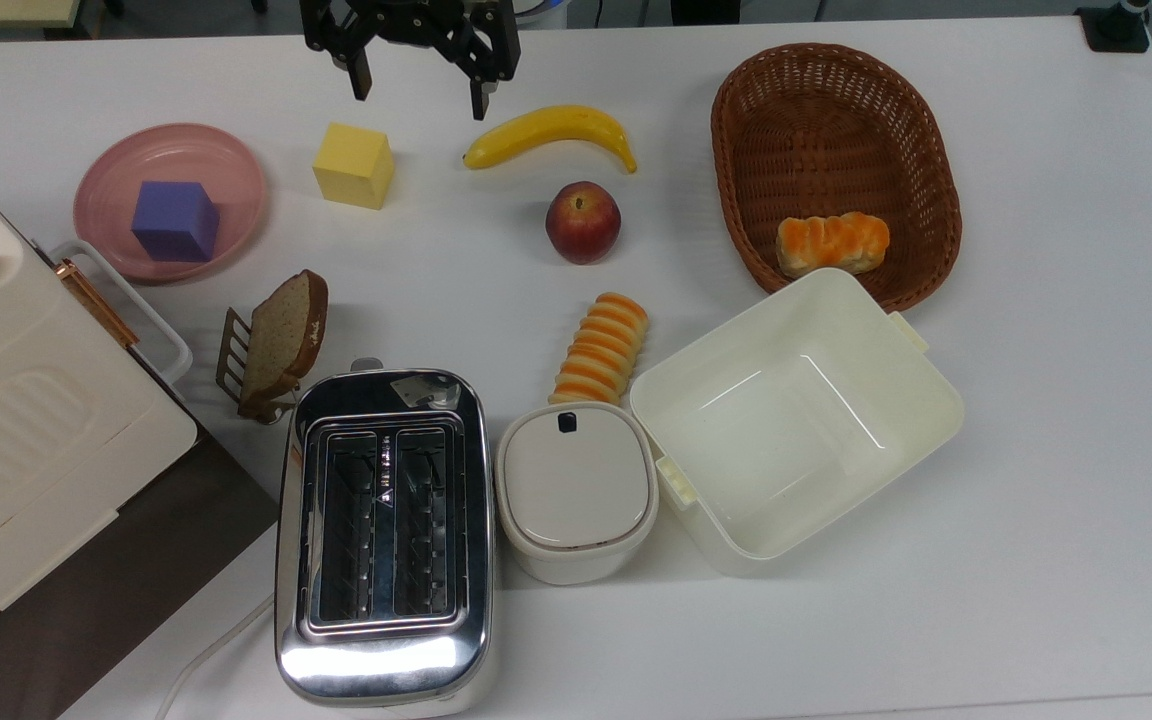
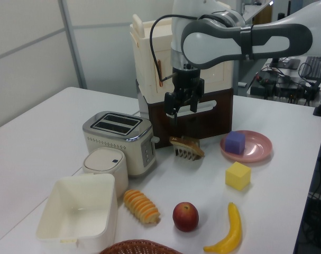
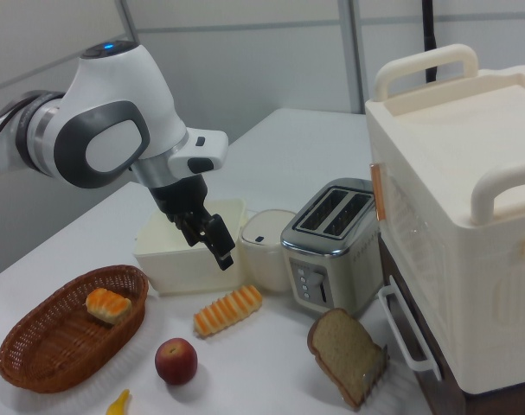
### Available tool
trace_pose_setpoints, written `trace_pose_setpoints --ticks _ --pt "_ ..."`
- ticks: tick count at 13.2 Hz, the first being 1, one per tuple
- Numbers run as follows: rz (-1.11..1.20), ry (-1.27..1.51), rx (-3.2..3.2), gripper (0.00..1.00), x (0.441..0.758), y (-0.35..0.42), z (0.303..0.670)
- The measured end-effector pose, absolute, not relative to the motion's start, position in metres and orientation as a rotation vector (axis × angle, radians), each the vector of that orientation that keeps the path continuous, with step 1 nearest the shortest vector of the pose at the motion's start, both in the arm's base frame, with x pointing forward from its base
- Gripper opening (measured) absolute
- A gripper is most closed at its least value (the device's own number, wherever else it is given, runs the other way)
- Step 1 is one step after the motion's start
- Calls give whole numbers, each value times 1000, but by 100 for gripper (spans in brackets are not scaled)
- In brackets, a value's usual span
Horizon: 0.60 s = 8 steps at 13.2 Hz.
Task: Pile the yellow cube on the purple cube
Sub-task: 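Move the open gripper over to the yellow cube and lower it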
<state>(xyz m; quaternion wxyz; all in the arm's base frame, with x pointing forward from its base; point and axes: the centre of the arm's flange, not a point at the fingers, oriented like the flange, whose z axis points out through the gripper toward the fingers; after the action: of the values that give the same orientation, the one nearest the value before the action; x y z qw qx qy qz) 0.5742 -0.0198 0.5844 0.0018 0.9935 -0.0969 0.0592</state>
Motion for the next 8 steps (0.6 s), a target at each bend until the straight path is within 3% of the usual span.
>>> trace_pose_setpoints --ticks 8 --pt "187 -323 3115 100 574 -28 585"
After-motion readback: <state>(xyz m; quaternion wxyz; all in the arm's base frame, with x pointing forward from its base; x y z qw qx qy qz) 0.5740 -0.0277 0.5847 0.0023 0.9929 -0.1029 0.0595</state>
